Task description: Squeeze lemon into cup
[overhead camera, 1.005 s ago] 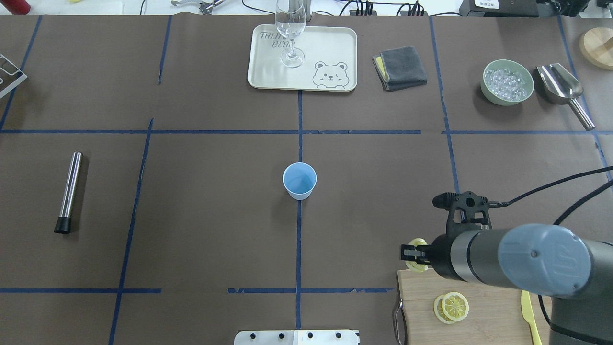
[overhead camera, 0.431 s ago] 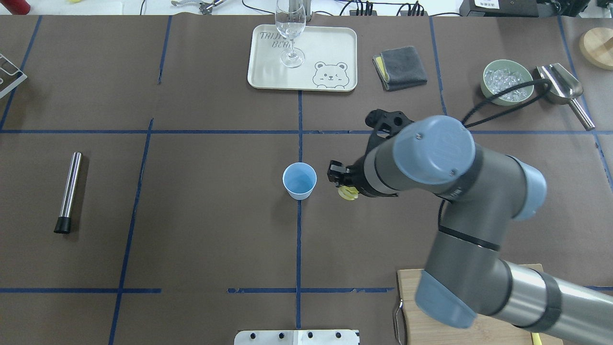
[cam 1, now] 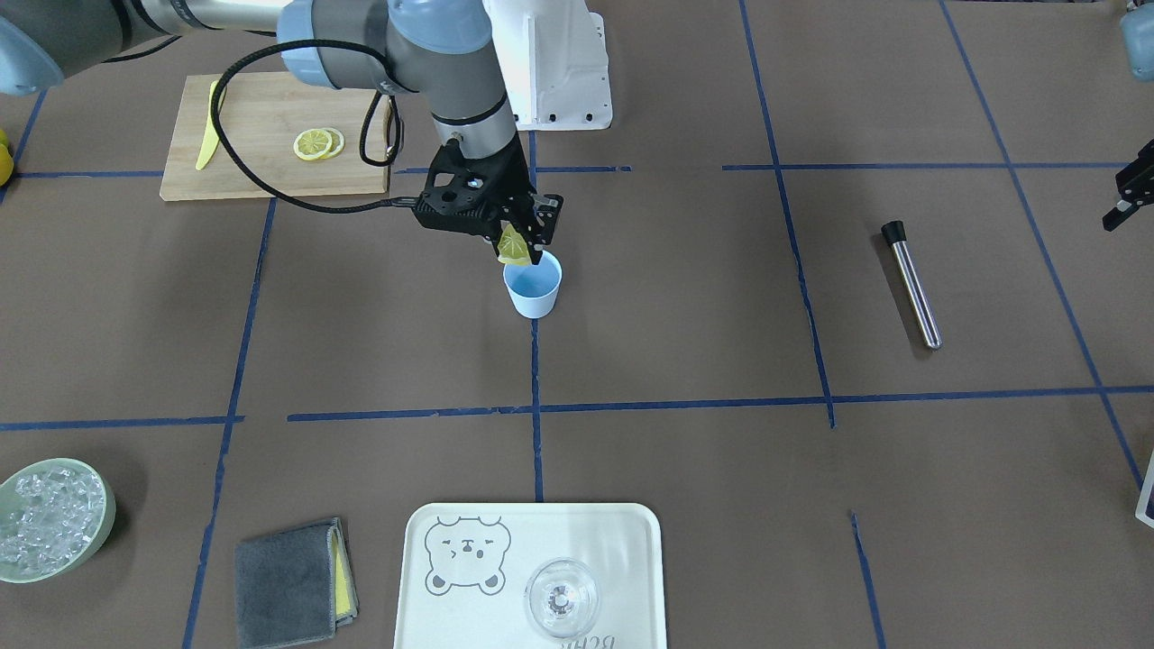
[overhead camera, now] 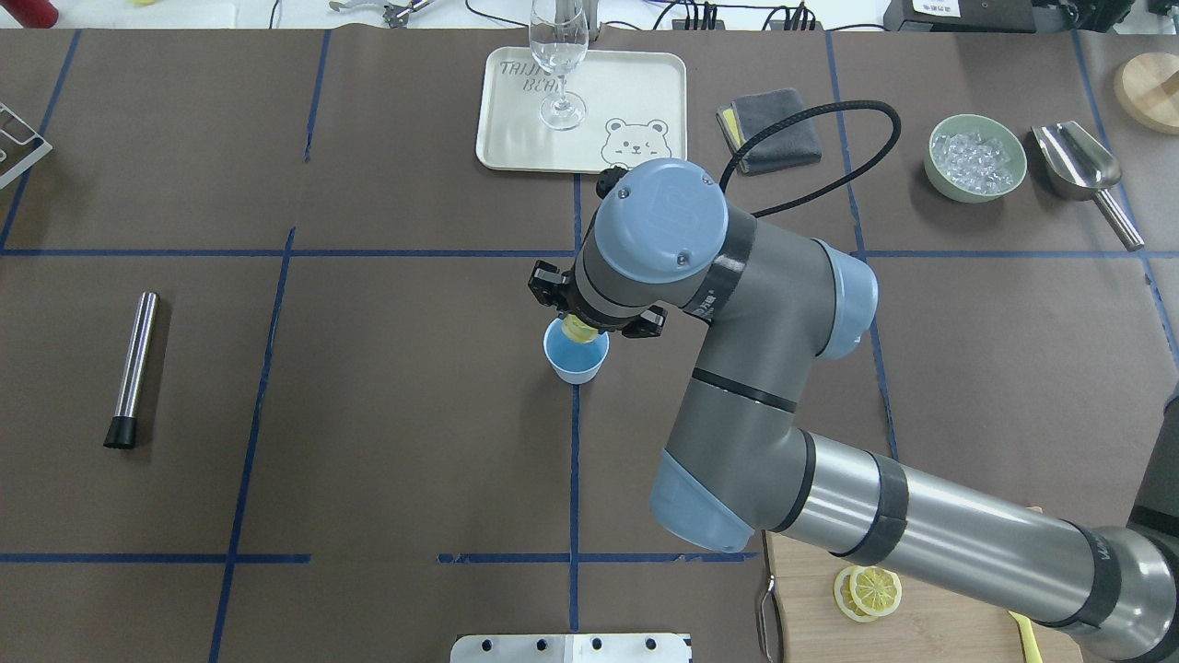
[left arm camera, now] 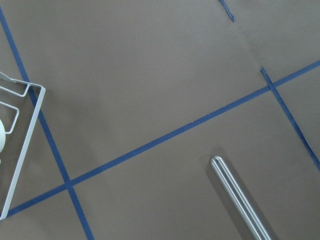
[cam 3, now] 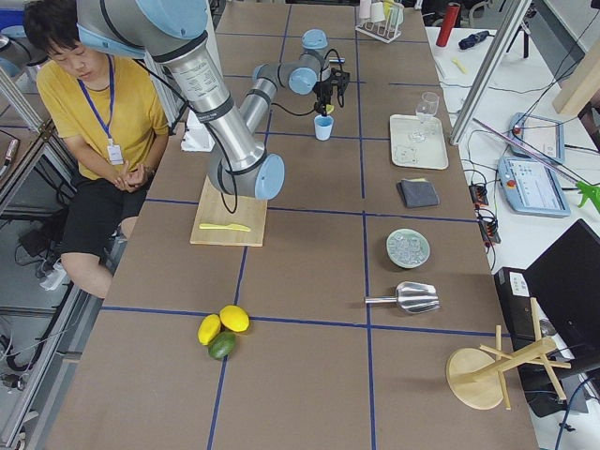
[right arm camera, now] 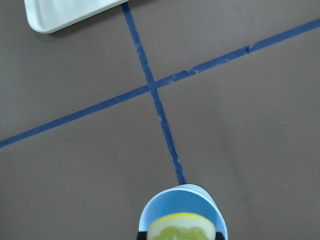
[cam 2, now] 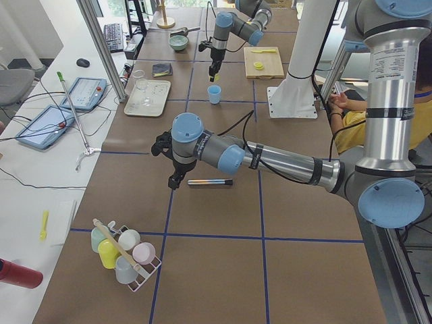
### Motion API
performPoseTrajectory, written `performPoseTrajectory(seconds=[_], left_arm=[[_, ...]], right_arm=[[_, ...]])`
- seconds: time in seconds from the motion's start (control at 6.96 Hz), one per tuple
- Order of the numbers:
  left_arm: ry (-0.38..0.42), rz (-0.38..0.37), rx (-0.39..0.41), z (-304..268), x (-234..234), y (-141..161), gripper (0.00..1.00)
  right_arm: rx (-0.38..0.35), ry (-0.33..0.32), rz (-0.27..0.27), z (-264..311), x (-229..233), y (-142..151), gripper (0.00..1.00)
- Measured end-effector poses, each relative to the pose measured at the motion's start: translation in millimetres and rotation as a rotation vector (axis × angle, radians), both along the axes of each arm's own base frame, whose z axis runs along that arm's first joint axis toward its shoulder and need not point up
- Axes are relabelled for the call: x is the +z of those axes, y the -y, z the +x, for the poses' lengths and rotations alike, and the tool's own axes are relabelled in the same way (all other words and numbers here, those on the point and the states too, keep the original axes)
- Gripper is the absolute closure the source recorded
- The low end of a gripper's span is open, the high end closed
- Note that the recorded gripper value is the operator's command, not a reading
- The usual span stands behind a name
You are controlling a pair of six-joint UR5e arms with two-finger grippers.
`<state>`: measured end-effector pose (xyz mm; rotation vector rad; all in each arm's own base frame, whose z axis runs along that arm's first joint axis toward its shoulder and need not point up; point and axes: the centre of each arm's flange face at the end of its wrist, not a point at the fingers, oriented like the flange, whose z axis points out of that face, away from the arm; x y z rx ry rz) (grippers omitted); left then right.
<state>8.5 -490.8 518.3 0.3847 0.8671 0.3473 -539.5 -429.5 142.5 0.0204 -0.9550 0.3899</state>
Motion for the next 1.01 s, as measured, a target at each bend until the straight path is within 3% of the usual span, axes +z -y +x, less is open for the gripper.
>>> performPoseTrajectory(seconds=[1.01], left_arm=[[-0.002, 0.012, -0.001, 0, -1, 0, 0.0]], right_arm=[[-0.028, -0.018, -0.012, -27, 13, -7, 0.38]])
